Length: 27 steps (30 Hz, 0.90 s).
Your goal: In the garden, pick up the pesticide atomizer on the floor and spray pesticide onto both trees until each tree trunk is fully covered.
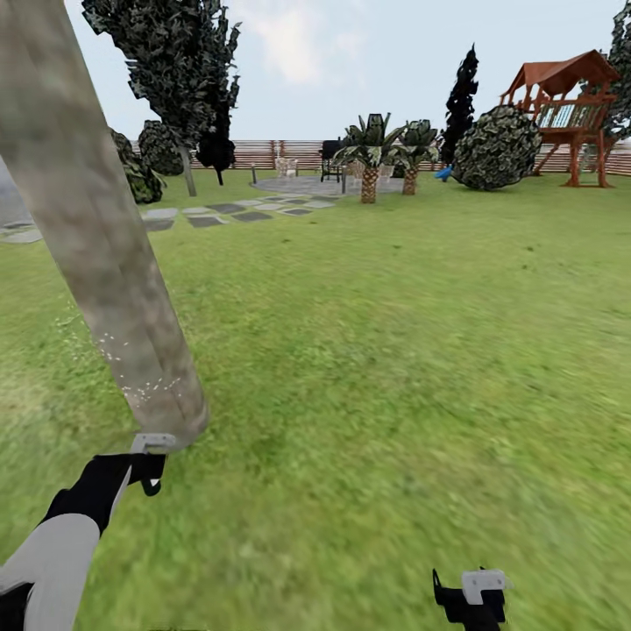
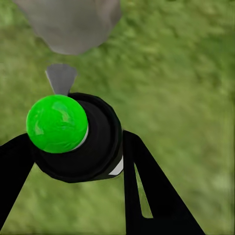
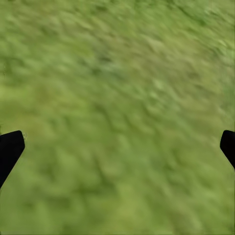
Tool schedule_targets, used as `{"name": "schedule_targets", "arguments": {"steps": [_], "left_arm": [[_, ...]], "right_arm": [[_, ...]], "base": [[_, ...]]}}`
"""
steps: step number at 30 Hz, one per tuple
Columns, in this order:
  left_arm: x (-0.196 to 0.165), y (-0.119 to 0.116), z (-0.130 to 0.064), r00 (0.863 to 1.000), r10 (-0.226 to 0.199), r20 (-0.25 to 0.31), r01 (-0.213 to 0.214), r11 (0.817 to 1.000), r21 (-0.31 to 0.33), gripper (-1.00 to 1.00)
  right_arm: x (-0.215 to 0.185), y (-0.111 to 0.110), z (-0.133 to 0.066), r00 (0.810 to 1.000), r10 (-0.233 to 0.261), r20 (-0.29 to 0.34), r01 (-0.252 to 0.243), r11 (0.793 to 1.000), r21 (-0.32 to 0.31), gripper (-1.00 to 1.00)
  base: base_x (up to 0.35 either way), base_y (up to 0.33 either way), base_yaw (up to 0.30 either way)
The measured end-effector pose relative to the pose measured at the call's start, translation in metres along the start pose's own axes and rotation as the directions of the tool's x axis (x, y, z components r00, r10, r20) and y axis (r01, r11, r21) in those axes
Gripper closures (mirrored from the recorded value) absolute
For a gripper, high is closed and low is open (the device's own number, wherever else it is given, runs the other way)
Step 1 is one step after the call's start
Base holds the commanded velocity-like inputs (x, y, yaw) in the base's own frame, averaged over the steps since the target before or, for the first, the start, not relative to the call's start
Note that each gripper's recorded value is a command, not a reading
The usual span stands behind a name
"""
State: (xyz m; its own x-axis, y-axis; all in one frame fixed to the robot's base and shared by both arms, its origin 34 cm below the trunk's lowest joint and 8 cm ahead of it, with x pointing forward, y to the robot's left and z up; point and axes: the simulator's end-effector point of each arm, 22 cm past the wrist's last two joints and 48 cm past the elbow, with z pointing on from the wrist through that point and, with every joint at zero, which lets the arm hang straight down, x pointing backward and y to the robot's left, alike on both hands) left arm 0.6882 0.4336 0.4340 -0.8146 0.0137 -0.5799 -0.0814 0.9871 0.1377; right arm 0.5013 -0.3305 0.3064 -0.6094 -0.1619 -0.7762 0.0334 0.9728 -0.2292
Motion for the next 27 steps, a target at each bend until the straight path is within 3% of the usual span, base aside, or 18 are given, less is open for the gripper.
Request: {"name": "schedule_targets", "arguments": {"steps": [3, 6, 7, 8, 10, 13, 15, 19, 22, 23, 24, 27], "left_arm": [[-0.008, 0.006, -0.002, 1.0, -0.001, 0.02, 0.001, 1.0, -0.013, 1.0], [-0.058, 0.021, -0.02, 0.993, 0.0, 0.121, 0.006, 0.999, -0.05, 1.0], [-0.065, 0.021, -0.023, 0.991, -0.002, 0.13, 0.009, 0.999, -0.053, 1.0], [-0.068, 0.017, -0.024, 0.992, -0.007, 0.126, 0.013, 0.999, -0.047, 1.0], [-0.089, -0.019, -0.028, 0.991, -0.033, 0.129, 0.032, 0.999, 0.007, 1.0], [-0.107, -0.032, -0.032, 0.989, -0.038, 0.142, 0.035, 0.999, 0.025, 1.0], [-0.108, -0.023, -0.033, 0.991, -0.039, 0.129, 0.038, 0.999, 0.013, 1.0], [-0.098, 0.049, -0.039, 0.993, -0.026, 0.116, 0.036, 0.996, -0.087, 1.0], [-0.097, 0.048, -0.038, 0.993, -0.028, 0.116, 0.037, 0.996, -0.083, 1.0], [-0.097, 0.043, -0.038, 0.993, -0.025, 0.115, 0.034, 0.996, -0.077, 1.0], [-0.1, 0.024, -0.036, 0.992, -0.028, 0.119, 0.035, 0.998, -0.05, 1.0], [-0.104, 0.012, -0.035, 0.992, -0.021, 0.123, 0.027, 0.999, -0.04, 1.0]], "right_arm": [[0.0, -0.001, 0.0, 1.0, 0.0, 0.0, 0.0, 1.0, 0.002, -1.0], [0.0, -0.001, 0.0, 1.0, 0.0, 0.0, 0.0, 1.0, 0.003, -1.0], [0.0, -0.001, 0.0, 1.0, 0.0, 0.0, 0.0, 1.0, 0.003, -1.0], [0.0, -0.001, 0.0, 1.0, 0.0, 0.0, 0.0, 1.0, 0.003, -1.0], [0.0, -0.002, 0.0, 1.0, 0.001, 0.0, -0.001, 1.0, 0.003, -1.0], [0.0, -0.003, 0.0, 1.0, 0.0, 0.0, 0.0, 1.0, 0.004, -1.0], [0.0, -0.004, 0.0, 1.0, -0.002, 0.0, 0.002, 1.0, 0.006, -1.0], [0.0, -0.005, 0.0, 1.0, -0.002, 0.0, 0.002, 1.0, 0.006, -1.0], [0.001, -0.005, 0.0, 1.0, -0.002, -0.001, 0.002, 1.0, 0.007, -1.0], [0.0, -0.005, 0.0, 1.0, -0.002, 0.0, 0.002, 1.0, 0.006, -1.0], [0.001, -0.005, 0.0, 1.0, -0.002, -0.001, 0.002, 1.0, 0.007, -1.0], [0.0, -0.004, 0.0, 1.0, -0.001, -0.001, 0.001, 1.0, 0.006, -1.0]], "base": [[0.007, -0.007, 0.278], [0.001, -0.001, 0.278], [0.0, 0.0, 0.278], [0.0, 0.0, 0.278], [0.0, 0.0, 0.188], [0.0, 0.0, 0.048], [0.0, 0.0, 0.006], [0.0, 0.0, 0.0], [0.05, -0.037, 0.0], [0.195, -0.172, 0.0], [0.211, -0.183, 0.01], [0.224, -0.191, 0.163]]}}
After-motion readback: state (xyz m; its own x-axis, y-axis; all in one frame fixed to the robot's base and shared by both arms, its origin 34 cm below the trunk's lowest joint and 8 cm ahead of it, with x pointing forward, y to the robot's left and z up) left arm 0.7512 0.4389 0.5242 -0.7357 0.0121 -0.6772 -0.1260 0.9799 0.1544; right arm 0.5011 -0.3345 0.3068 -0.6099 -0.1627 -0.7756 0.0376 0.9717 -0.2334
